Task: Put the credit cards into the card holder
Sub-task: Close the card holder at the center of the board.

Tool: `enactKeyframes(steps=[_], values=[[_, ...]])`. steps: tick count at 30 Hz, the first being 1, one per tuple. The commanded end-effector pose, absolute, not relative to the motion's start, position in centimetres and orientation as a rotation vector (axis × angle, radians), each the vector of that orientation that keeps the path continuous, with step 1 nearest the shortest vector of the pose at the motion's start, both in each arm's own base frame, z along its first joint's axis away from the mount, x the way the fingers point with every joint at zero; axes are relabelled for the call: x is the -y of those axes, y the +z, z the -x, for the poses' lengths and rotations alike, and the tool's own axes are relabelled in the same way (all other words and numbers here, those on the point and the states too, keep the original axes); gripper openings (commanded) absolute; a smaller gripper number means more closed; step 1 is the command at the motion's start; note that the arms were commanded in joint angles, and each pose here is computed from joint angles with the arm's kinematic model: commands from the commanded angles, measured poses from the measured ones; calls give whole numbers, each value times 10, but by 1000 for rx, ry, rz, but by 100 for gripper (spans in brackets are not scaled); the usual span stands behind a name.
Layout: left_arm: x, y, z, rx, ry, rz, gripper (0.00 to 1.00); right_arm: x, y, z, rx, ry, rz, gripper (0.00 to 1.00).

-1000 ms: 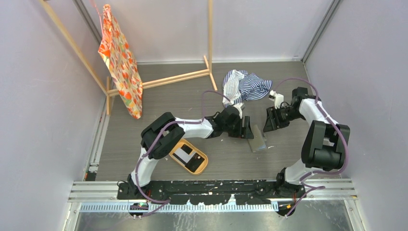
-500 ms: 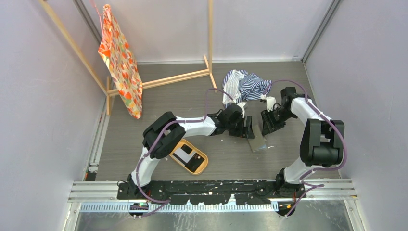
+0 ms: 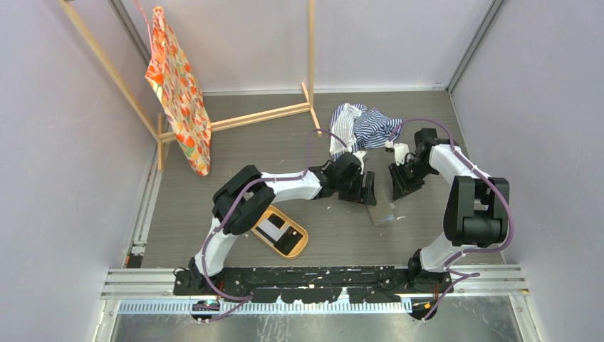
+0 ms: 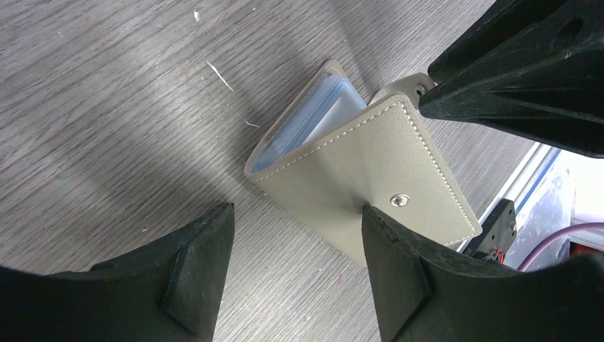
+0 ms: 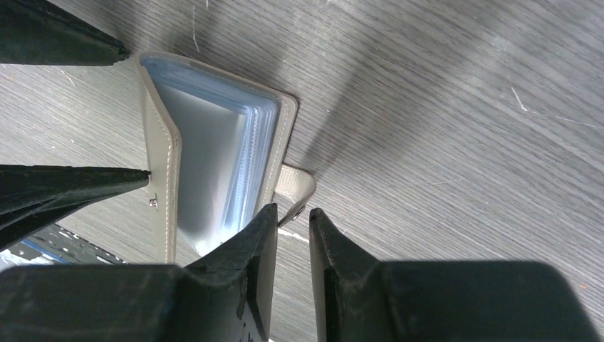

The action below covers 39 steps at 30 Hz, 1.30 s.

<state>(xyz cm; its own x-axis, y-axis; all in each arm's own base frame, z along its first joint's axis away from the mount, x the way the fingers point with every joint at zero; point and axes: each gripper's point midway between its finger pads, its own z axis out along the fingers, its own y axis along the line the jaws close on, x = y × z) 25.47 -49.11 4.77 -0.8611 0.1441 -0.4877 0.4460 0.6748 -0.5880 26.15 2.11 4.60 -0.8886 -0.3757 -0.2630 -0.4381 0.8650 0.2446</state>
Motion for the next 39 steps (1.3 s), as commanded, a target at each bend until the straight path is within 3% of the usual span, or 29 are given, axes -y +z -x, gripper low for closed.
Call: enactKeyframes(steps=[1, 10, 19, 25, 29, 39], values=[[488, 43, -257, -2499, -961, -483, 68, -22, 54, -270, -2799, 425, 620, 29], [488, 43, -257, -2499, -954, -488, 68, -27, 52, -268, -2805, 449, 624, 29], [485, 65, -267, -2413, -903, -514, 72, -25, 57, -272, -2808, 438, 623, 1], [490, 77, -273, -2366, -886, -583, 81, -27, 79, -278, -2702, 480, 613, 1], [487, 81, -282, -2338, -815, -632, 99, -31, 84, -279, -2660, 515, 624, 1], [490, 74, -294, -2350, -884, -701, 100, -39, 86, -281, -2622, 587, 683, 1]])
